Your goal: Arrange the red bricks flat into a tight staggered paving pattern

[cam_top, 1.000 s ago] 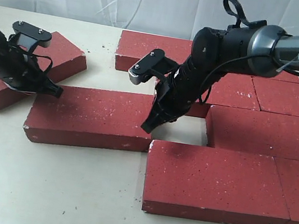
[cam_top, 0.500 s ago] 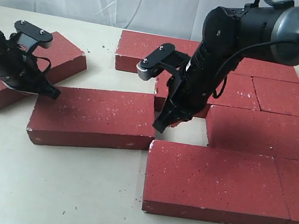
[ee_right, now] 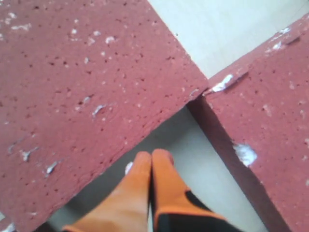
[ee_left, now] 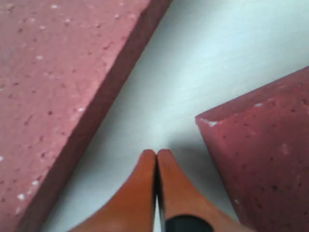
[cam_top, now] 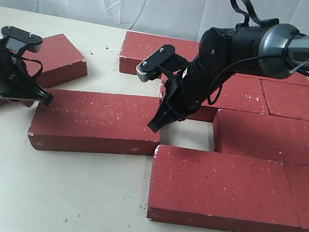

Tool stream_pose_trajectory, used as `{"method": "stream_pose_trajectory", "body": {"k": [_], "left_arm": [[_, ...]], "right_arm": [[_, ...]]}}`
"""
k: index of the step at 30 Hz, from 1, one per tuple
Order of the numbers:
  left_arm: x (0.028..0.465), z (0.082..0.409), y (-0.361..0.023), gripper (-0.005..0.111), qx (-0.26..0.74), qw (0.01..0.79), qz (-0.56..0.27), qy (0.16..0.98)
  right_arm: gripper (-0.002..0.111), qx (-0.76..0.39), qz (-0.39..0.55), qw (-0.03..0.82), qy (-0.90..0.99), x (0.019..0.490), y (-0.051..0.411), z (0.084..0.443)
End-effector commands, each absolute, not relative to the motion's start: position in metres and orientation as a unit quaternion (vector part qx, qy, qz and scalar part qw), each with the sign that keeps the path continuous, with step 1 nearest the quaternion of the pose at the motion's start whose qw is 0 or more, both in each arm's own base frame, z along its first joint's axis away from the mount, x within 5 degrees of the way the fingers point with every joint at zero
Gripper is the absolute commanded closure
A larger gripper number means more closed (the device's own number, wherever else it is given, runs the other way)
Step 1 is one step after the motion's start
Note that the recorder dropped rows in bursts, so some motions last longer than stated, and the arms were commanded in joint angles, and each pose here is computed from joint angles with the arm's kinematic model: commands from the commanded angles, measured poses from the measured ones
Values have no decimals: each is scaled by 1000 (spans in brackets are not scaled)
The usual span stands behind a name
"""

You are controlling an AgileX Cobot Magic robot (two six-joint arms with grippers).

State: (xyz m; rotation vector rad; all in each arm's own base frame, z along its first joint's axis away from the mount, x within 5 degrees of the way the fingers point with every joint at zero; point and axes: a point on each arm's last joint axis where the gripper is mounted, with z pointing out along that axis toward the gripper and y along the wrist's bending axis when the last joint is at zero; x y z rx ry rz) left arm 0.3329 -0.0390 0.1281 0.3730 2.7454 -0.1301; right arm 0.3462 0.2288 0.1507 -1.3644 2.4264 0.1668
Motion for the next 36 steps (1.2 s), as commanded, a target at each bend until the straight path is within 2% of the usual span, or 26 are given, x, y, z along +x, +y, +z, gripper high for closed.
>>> {"method": "stream_pose_trajectory", "body": {"k": [1, 10, 15, 21, 36], "left_arm": [[336, 125, -56, 107, 145, 201, -50, 967], [340, 126, -64, 107, 140, 228, -51, 962], [334, 124, -65, 107, 167, 197, -56, 965], [337, 125, -64, 107, 163, 213, -52, 962], [333, 123, -64, 107, 179, 193, -51, 964]], "right_arm": [[109, -483, 58, 166, 858, 345, 227, 151], [109, -485, 66, 131, 862, 341, 226, 154], [109, -480, 80, 130, 864, 341, 229, 156], [109, -498, 113, 118, 852, 335, 234, 156], [109, -522, 113, 96, 840, 324, 237, 166]]}}
